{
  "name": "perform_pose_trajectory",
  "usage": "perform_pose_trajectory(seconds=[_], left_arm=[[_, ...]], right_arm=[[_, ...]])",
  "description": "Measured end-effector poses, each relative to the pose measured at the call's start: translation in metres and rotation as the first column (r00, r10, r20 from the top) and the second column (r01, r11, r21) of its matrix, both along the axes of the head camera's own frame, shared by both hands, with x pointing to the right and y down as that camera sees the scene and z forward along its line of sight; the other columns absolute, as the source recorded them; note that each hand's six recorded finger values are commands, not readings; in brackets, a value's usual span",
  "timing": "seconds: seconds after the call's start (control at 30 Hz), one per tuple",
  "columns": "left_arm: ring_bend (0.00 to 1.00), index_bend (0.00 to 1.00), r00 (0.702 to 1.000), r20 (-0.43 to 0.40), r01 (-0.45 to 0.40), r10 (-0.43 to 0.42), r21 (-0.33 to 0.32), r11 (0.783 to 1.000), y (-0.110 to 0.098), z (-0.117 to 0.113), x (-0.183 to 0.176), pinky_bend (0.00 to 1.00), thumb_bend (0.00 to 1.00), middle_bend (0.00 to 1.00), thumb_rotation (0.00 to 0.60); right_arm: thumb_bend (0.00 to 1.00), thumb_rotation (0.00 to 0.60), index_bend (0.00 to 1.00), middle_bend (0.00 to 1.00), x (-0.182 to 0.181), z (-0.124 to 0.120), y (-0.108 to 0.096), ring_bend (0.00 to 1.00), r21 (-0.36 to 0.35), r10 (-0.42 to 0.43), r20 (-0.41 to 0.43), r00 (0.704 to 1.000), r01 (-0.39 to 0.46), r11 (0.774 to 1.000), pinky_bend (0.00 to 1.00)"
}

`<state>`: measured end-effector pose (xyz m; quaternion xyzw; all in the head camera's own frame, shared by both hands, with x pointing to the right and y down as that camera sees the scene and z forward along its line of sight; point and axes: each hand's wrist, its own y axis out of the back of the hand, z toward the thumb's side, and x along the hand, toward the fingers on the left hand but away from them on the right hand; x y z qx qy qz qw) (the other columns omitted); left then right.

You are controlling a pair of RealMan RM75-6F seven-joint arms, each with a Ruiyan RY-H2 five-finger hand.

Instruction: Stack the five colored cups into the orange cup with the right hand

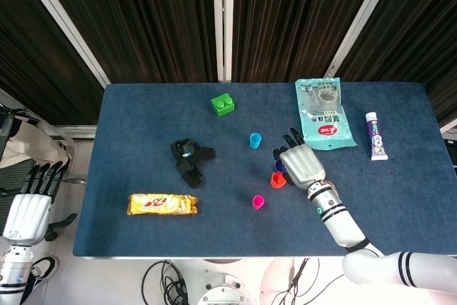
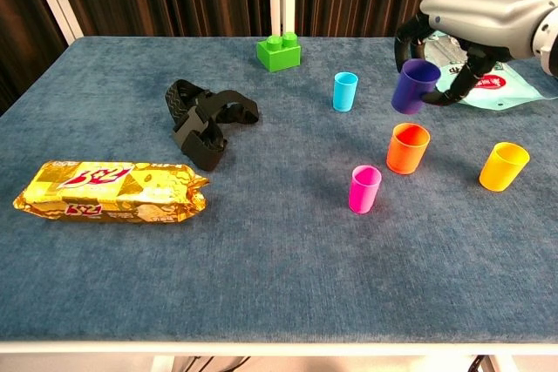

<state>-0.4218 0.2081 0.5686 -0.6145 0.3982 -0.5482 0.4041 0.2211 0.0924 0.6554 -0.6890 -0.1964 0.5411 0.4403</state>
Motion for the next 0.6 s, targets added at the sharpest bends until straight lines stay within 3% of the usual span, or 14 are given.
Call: perform_pose_trajectory(seconds=[0.6], left_arm=[[0.00, 0.06, 1.000, 0.001, 0.016, -0.016, -0.004, 1.000, 0.002, 0.003, -0.005, 0.00, 0.03, 0.04, 0.600]], right_arm=[[0.26, 0.600, 0.53, 0.50, -0.001, 0.010, 0.013, 0.14, -0.067, -0.021, -0.054, 0.998, 0.017, 0.998, 0.00]])
